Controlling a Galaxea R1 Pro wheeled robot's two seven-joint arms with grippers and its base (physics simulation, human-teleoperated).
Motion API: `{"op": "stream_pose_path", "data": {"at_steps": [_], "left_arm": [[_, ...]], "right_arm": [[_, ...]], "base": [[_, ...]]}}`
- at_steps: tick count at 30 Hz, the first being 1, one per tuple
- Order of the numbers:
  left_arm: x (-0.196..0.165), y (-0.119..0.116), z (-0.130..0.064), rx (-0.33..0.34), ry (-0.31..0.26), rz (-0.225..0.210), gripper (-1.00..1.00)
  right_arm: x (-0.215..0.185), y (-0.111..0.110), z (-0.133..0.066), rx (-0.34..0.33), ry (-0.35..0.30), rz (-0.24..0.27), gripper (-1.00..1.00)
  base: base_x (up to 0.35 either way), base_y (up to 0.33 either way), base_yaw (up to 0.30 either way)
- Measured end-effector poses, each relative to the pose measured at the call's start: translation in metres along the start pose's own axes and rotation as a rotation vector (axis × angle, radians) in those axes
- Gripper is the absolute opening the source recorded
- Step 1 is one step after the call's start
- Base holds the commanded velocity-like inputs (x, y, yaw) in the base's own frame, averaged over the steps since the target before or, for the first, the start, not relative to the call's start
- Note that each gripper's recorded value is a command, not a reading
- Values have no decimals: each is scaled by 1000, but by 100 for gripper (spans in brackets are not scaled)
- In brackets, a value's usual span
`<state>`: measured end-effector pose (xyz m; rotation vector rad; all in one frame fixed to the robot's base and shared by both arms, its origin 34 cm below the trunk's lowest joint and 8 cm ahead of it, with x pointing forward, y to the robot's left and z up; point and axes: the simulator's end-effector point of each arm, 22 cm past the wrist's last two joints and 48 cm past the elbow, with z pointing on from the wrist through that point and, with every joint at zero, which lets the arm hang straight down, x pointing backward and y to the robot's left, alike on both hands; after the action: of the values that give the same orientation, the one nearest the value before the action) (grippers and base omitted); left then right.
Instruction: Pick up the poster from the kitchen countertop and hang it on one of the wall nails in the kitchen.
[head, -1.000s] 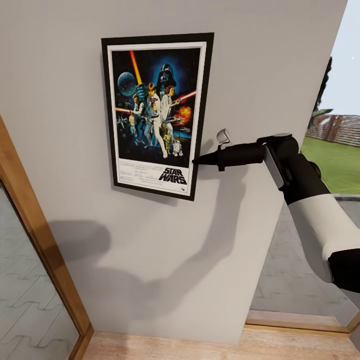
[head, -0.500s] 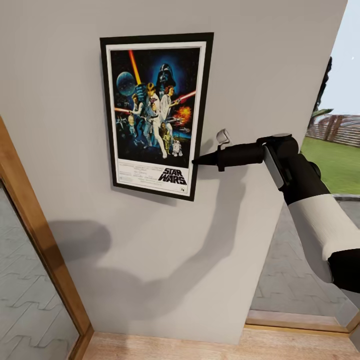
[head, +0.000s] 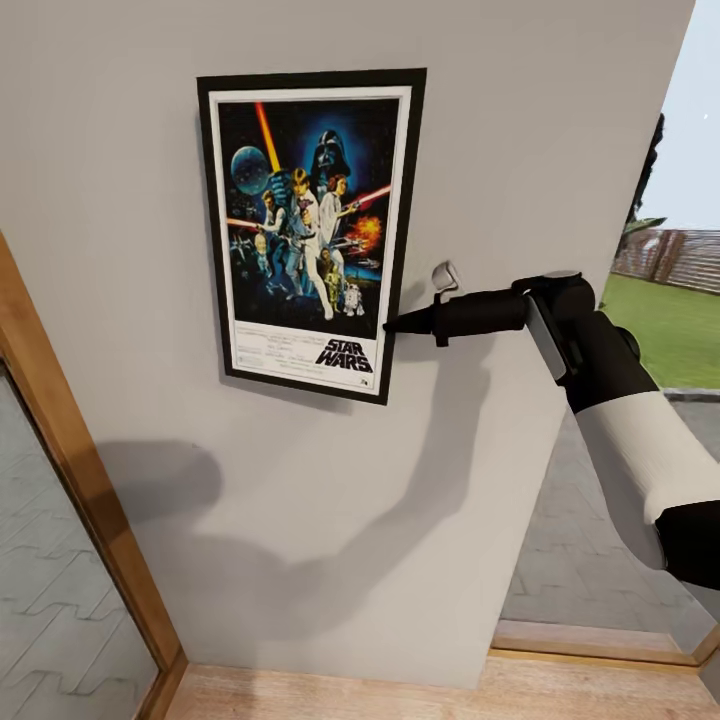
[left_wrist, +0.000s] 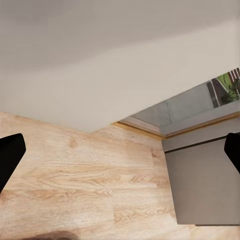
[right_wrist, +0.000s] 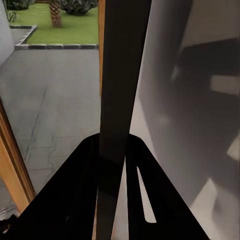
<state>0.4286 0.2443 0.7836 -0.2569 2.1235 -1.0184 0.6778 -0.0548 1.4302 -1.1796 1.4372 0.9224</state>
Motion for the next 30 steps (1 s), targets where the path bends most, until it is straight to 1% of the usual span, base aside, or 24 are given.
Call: {"op": "stream_pose_path", "data": {"at_steps": [4,30], "left_arm": [[0,0,0,0,0,0,100],[0,0,0,0,0,0,100]], "right_arm": [[0,0,0,0,-6,-22,-100],[6,0,1,-2,-5,-23,-100]], "base": [[0,0,0],[0,0,0]]}}
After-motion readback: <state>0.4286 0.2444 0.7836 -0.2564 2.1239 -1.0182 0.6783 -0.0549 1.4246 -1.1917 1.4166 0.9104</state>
